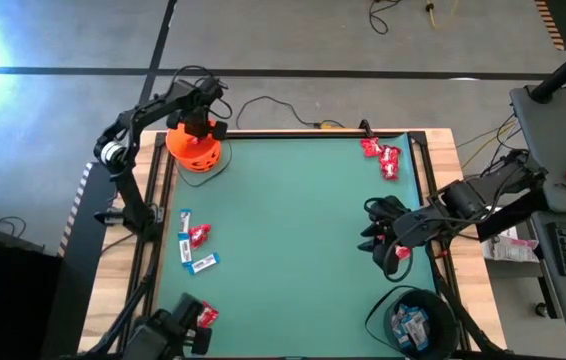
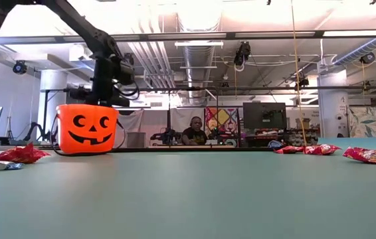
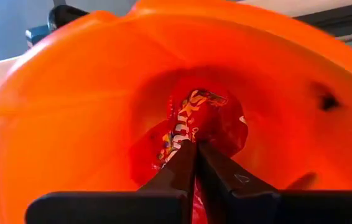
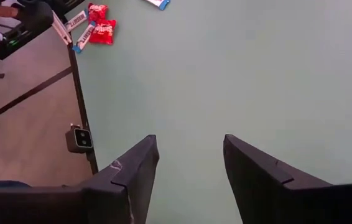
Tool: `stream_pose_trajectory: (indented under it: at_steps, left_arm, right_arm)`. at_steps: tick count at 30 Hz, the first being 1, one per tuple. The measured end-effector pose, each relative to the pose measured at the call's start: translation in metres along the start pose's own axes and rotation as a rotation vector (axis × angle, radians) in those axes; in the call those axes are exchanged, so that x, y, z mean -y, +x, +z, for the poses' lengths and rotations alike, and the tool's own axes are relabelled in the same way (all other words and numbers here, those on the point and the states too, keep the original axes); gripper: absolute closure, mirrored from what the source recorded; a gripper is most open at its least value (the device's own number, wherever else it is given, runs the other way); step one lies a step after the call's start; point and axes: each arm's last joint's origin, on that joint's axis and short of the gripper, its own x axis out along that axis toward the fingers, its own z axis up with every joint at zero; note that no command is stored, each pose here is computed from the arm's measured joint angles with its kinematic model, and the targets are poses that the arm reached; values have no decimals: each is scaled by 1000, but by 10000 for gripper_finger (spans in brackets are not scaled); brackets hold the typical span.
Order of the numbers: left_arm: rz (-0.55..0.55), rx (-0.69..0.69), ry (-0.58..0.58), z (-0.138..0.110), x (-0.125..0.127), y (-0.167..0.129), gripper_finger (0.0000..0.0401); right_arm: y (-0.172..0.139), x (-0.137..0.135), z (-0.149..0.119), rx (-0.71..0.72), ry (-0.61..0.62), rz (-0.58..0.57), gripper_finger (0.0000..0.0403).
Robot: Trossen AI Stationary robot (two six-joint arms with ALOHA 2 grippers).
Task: Sort candy by brand, put in halloween buckets
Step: Put the red candy into the orange bucket
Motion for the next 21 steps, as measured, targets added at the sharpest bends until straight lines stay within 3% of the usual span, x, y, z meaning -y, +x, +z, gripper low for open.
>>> stream_pose_trajectory:
  at_steps: [5, 11, 17, 21]
  left_arm:
    - [3, -37, 11, 0, 1, 6, 367]
    - [-10, -18, -12, -1, -4, -12, 274]
    - [-25, 15, 70, -5, -5, -74, 171]
    - [-115, 163, 109, -36, 15, -134, 132]
  right_arm:
    - [0, 0, -1, -3, -10, 1, 204]
    - [-4, 4, -6, -85, -5, -15, 191]
    - [-11, 14, -11, -166, -66, -111, 193]
    - [-13, 20, -10, -123, -137, -189, 192]
